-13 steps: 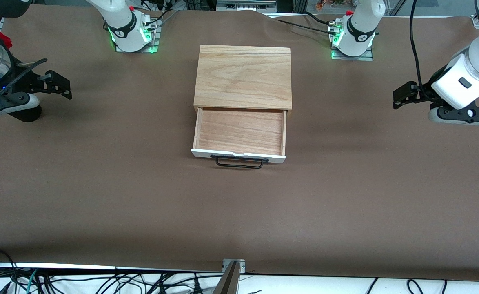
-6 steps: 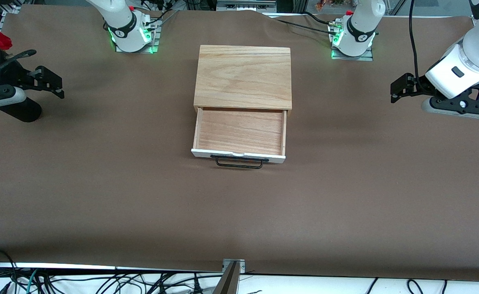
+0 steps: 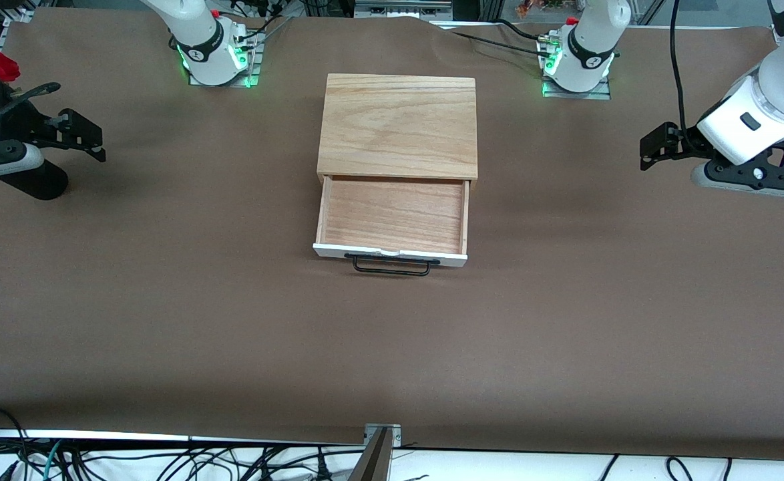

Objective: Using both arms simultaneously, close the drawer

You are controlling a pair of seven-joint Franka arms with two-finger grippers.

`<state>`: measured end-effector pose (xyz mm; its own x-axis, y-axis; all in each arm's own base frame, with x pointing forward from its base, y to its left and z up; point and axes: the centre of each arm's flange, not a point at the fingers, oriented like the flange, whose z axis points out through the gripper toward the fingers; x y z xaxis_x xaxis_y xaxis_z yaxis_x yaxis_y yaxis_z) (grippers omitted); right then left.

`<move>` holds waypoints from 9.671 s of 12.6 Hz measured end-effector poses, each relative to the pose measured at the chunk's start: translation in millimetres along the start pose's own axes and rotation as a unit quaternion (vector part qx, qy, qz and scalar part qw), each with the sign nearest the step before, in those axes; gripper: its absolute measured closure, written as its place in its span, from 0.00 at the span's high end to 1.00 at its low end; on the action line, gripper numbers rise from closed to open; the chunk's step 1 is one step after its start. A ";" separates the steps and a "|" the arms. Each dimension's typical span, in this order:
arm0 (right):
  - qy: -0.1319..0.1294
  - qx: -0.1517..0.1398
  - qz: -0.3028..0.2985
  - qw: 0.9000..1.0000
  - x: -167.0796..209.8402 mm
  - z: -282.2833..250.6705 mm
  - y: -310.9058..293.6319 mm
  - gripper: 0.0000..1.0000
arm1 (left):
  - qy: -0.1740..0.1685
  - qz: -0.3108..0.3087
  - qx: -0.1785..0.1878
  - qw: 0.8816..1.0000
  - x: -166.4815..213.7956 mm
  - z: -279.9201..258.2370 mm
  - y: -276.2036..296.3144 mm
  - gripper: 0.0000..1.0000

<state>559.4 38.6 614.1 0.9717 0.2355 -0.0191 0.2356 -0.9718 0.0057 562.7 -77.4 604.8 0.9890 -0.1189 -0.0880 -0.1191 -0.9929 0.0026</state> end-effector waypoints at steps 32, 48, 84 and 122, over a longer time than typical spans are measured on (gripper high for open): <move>-0.054 0.240 0.006 0.969 108.3 188.4 -119.3 1.00 | 0.063 0.030 -0.189 0.979 118.8 162.7 158.0 1.00; -0.023 0.360 0.082 0.929 170.0 327.9 -231.6 1.00 | 0.079 0.014 -0.243 0.967 134.6 299.4 267.7 1.00; -0.106 0.383 0.121 0.910 135.0 341.2 -286.1 1.00 | -0.041 -0.002 -0.231 0.972 109.1 314.0 292.2 1.00; -0.086 0.297 0.076 0.948 87.5 284.9 -179.7 1.00 | -0.122 0.028 -0.180 0.976 114.9 175.8 220.5 1.00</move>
<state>597.2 231.0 326.6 0.9646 0.1370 -0.2253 -0.0070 -0.8409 -0.5412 634.7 -308.6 420.2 0.9263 -0.2110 -0.3121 -0.0903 -0.9286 0.3599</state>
